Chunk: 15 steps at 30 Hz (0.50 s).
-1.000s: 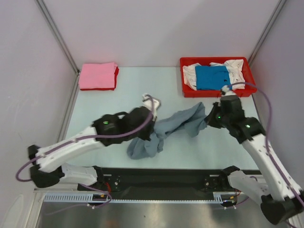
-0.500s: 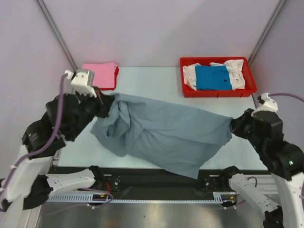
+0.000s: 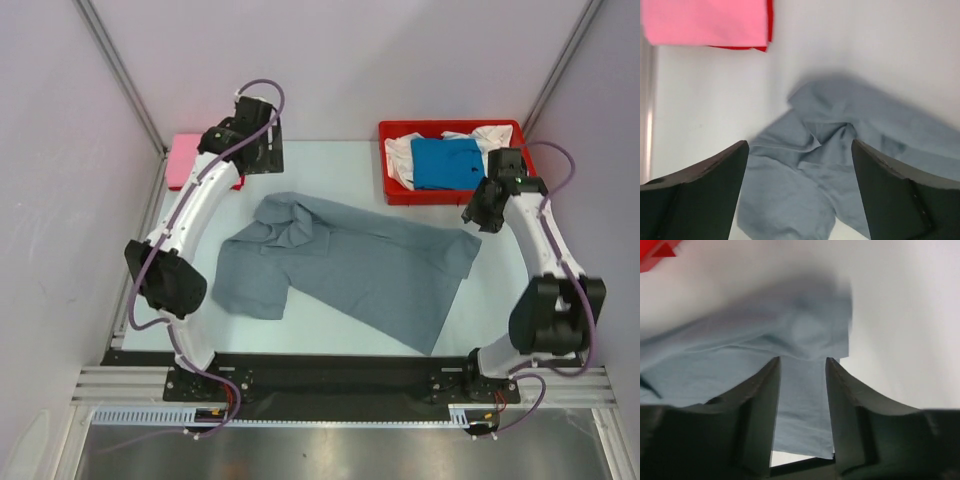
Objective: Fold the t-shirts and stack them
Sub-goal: Flatten the tshirt out
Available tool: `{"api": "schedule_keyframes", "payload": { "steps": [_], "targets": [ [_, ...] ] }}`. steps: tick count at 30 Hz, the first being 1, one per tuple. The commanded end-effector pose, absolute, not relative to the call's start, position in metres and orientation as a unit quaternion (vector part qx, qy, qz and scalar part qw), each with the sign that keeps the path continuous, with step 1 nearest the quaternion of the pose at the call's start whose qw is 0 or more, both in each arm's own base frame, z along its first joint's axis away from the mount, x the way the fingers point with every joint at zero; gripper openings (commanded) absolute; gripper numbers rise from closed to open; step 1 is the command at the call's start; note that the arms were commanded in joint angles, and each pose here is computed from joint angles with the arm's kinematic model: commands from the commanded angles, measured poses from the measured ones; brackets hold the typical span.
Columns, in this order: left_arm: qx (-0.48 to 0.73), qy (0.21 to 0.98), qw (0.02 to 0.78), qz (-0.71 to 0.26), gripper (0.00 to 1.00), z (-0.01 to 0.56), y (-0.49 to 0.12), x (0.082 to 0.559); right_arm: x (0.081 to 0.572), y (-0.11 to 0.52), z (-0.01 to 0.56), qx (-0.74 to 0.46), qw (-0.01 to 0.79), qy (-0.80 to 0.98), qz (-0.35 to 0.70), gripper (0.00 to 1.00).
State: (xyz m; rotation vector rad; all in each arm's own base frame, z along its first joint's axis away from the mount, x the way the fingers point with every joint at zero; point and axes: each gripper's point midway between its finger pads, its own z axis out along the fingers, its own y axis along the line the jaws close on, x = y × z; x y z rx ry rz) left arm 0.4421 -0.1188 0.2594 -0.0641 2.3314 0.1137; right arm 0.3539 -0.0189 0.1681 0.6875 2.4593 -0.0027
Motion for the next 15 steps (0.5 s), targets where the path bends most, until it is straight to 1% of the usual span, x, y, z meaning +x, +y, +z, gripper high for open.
{"api": "schedule_keyframes", "payload": {
  "steps": [1, 2, 3, 5, 6, 7, 8, 9, 10, 11, 12, 13, 14, 15],
  "targets": [
    [-0.079, 0.871, 0.482, 0.038, 0.91, 0.348, -0.088, 0.423, 0.370, -0.014, 0.193, 0.218, 0.297, 0.930, 0.011, 0.53],
    [-0.082, 0.874, 0.478, 0.030, 0.91, 0.344, -0.089, 0.416, 0.367, -0.012, 0.194, 0.214, 0.294, 0.932, 0.010, 0.63],
    [-0.087, 0.882, 0.463, 0.011, 0.90, 0.330, -0.089, 0.395, 0.357, -0.010, 0.185, 0.211, 0.277, 0.937, 0.003, 0.69],
    [-0.084, 0.887, 0.454, -0.021, 0.87, 0.309, -0.095, 0.378, 0.339, -0.001, 0.189, 0.204, 0.283, 0.937, 0.014, 0.79],
    [-0.082, 0.905, 0.417, -0.014, 0.86, 0.269, -0.090, 0.358, 0.330, 0.017, 0.185, 0.182, 0.281, 0.942, 0.029, 0.86],
    [-0.092, 0.898, 0.427, -0.046, 0.84, 0.276, -0.090, 0.340, 0.308, 0.026, 0.179, 0.170, 0.278, 0.945, 0.038, 0.93],
    [-0.095, 0.901, 0.420, -0.057, 0.83, 0.266, -0.088, 0.326, 0.295, 0.038, 0.172, 0.159, 0.267, 0.949, 0.049, 0.99],
    [-0.106, 0.917, 0.381, -0.051, 0.81, 0.227, -0.079, 0.307, 0.280, 0.055, 0.168, 0.145, 0.256, 0.952, 0.079, 1.00],
    [-0.121, 0.914, 0.376, -0.093, 0.81, 0.227, -0.083, 0.289, 0.254, 0.070, 0.144, 0.129, 0.219, 0.963, 0.089, 1.00],
    [-0.143, 0.925, 0.341, -0.090, 0.80, 0.195, -0.072, 0.273, 0.239, 0.082, 0.149, 0.139, 0.225, 0.957, 0.123, 1.00],
    [-0.159, 0.926, 0.328, -0.101, 0.79, 0.185, -0.071, 0.264, 0.226, 0.090, 0.144, 0.138, 0.218, 0.957, 0.135, 1.00],
    [-0.169, 0.924, 0.324, -0.108, 0.79, 0.179, -0.069, 0.256, 0.203, 0.097, 0.122, 0.136, 0.187, 0.963, 0.139, 1.00],
    [-0.188, 0.918, 0.331, -0.110, 0.78, 0.179, -0.061, 0.249, 0.190, 0.098, 0.126, 0.144, 0.196, 0.958, 0.150, 1.00],
    [-0.214, 0.917, 0.317, -0.109, 0.75, 0.166, -0.057, 0.240, 0.181, 0.101, 0.122, 0.165, 0.191, 0.955, 0.158, 1.00]
  ]
}}
